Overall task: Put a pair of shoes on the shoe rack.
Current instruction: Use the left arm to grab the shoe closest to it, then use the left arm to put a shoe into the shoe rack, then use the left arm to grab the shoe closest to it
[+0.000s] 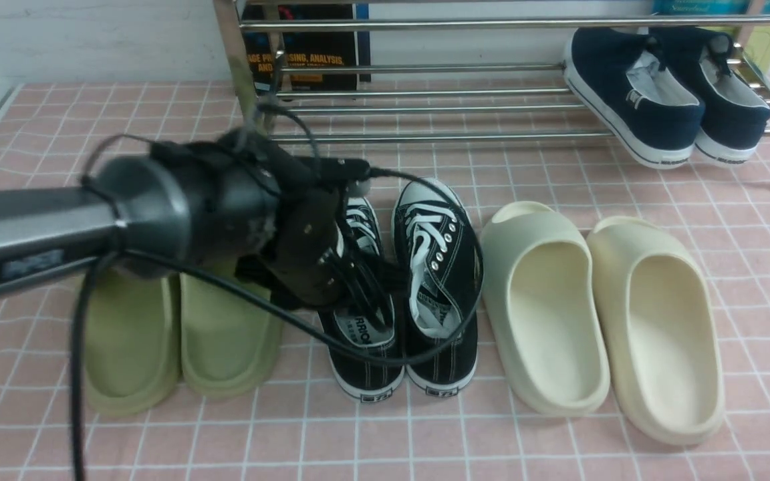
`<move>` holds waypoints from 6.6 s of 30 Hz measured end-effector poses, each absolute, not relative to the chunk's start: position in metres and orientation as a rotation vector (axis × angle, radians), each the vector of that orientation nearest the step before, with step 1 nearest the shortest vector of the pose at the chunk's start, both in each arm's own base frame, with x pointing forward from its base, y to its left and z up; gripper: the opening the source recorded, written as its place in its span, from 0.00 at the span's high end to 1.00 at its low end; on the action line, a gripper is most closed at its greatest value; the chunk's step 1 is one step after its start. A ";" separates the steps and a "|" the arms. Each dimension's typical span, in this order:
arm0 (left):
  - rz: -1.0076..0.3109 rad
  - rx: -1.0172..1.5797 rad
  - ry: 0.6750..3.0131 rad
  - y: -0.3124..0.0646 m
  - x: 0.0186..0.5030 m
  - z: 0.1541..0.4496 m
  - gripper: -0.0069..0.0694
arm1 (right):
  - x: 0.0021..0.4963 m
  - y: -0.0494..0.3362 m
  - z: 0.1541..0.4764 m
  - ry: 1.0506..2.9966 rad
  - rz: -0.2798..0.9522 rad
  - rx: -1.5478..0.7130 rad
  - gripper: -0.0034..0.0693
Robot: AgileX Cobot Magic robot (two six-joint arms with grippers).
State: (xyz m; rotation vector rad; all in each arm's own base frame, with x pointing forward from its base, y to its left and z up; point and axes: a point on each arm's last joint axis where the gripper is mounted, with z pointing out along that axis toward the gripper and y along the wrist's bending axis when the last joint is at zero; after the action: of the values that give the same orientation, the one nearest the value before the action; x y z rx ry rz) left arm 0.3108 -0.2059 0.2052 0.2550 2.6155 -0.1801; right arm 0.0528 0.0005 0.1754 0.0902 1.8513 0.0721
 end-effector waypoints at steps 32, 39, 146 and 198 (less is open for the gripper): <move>0.007 0.102 2.298 -0.224 0.428 0.262 0.89 | 0.053 0.001 0.175 1.851 0.072 0.090 0.63; -0.018 0.006 2.273 -0.213 0.472 0.255 0.89 | 0.053 0.001 0.175 1.851 0.072 0.090 0.63; 0.043 0.638 2.465 -0.219 0.434 0.271 0.88 | 0.053 0.001 0.175 1.852 0.072 0.090 0.63; -0.195 0.676 2.565 -0.266 0.323 0.218 0.32 | 0.053 0.001 0.175 1.852 0.072 0.090 0.63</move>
State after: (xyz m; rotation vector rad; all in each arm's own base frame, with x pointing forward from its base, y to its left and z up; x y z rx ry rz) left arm 0.3229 -0.2664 0.2183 0.6764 2.5646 -0.1951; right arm 0.0528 0.0005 0.1753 0.0903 1.8522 0.0721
